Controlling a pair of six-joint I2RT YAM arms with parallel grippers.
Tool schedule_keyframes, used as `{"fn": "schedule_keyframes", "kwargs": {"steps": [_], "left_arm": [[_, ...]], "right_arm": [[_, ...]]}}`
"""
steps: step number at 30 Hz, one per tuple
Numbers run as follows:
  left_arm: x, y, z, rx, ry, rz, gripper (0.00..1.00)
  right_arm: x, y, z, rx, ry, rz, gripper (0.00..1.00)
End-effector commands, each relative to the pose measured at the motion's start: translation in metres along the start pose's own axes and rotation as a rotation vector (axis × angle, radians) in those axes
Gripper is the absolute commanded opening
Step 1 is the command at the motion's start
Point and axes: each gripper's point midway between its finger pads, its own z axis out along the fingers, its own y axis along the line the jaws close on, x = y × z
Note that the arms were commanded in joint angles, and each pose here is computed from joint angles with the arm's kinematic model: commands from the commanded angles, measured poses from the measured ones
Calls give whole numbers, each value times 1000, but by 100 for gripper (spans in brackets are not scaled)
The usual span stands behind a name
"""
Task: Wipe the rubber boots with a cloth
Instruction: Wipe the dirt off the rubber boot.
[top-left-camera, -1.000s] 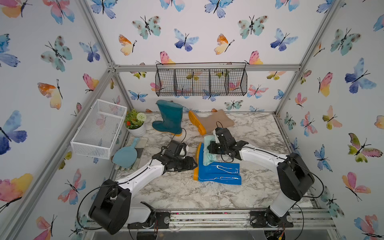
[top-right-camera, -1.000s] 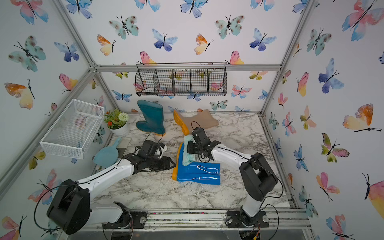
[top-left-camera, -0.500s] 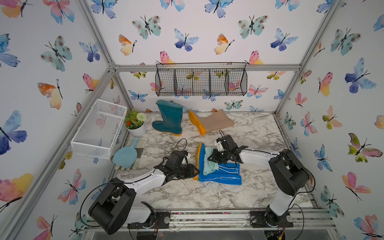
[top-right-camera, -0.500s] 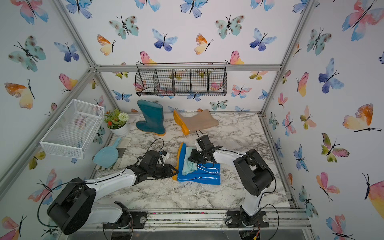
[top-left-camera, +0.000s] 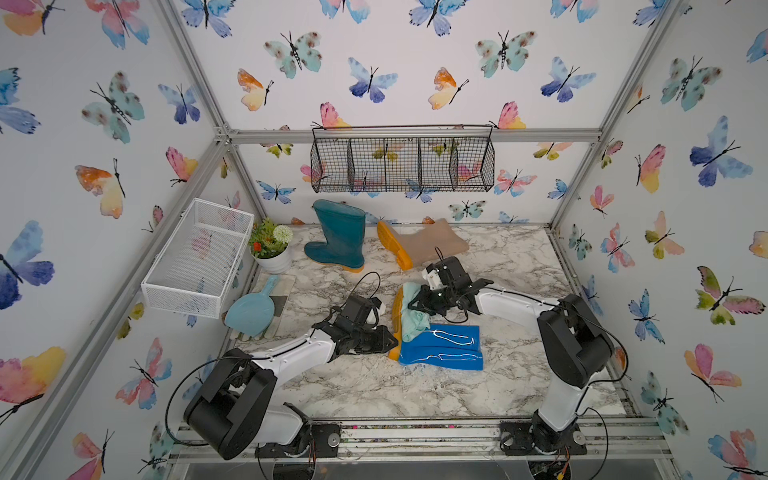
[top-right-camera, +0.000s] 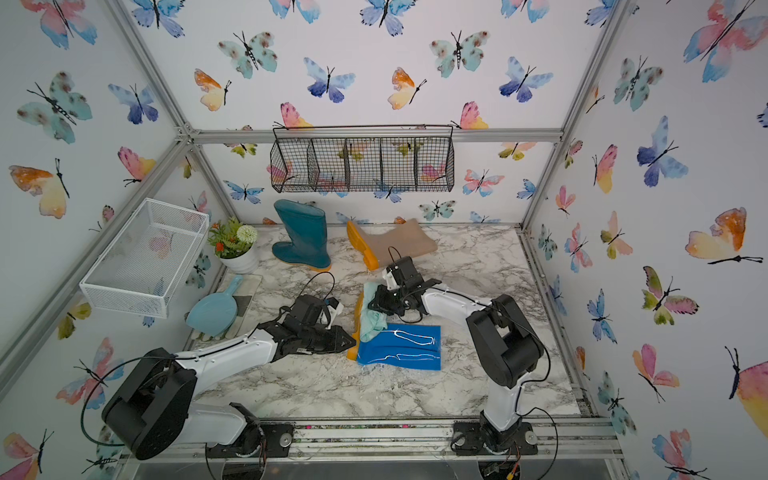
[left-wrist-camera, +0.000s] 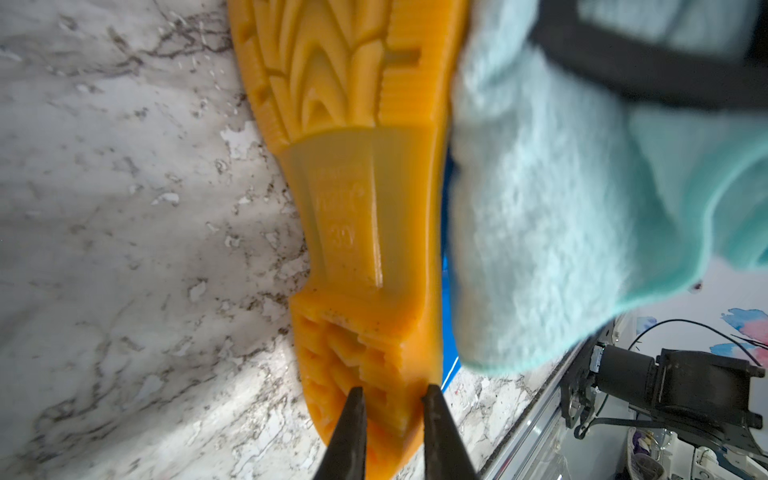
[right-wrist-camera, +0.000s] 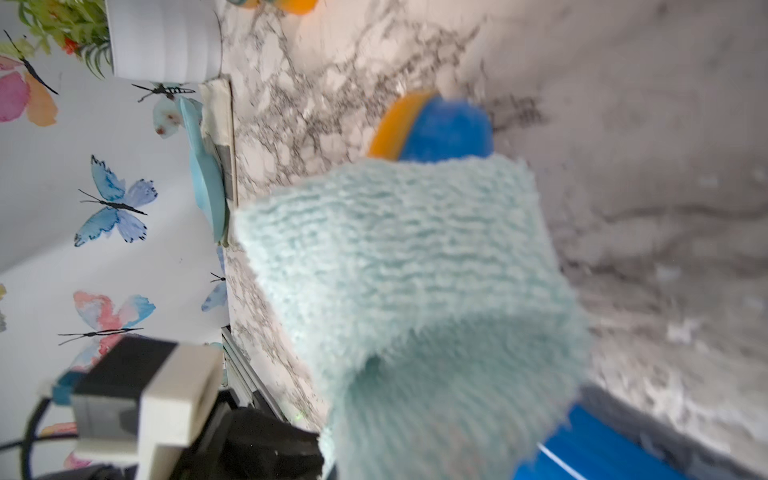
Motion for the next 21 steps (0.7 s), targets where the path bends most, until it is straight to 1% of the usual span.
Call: {"fn": "schedule_keyframes", "kwargs": {"steps": [1, 3, 6, 10, 12, 13, 15, 16, 17, 19, 20, 21], "left_arm": [[7, 10, 1, -55, 27, 38, 10], [9, 12, 0, -57, 27, 35, 11], [13, 14, 0, -49, 20, 18, 13], [17, 15, 4, -13, 16, -22, 17], [18, 15, 7, -1, 16, -33, 21], [18, 16, 8, -1, 16, -38, 26], [16, 16, 10, -1, 17, -44, 38], [16, 17, 11, -3, 18, -49, 42], [16, 17, 12, -5, 21, -51, 44], [16, 17, 12, -10, 25, -54, 44], [15, 18, 12, -15, 24, -55, 43], [15, 18, 12, -18, 26, -54, 40]], "right_arm": [[-14, -5, 15, -12, 10, 40, 3], [-2, -8, 19, -32, 43, 63, 3], [33, -21, 14, -12, 88, 90, 3], [99, -26, 3, 24, 186, 51, 2], [126, -31, 2, 75, 243, 19, 3], [132, -35, 0, 109, 263, 6, 3], [127, -34, -2, 131, 255, -16, 2], [116, -29, -3, 142, 222, -43, 2], [103, -23, -1, 145, 190, -62, 2], [77, -8, 3, 116, 156, -76, 3], [62, -2, 6, 105, 147, -75, 2], [47, 4, 10, 94, 134, -82, 2]]}}
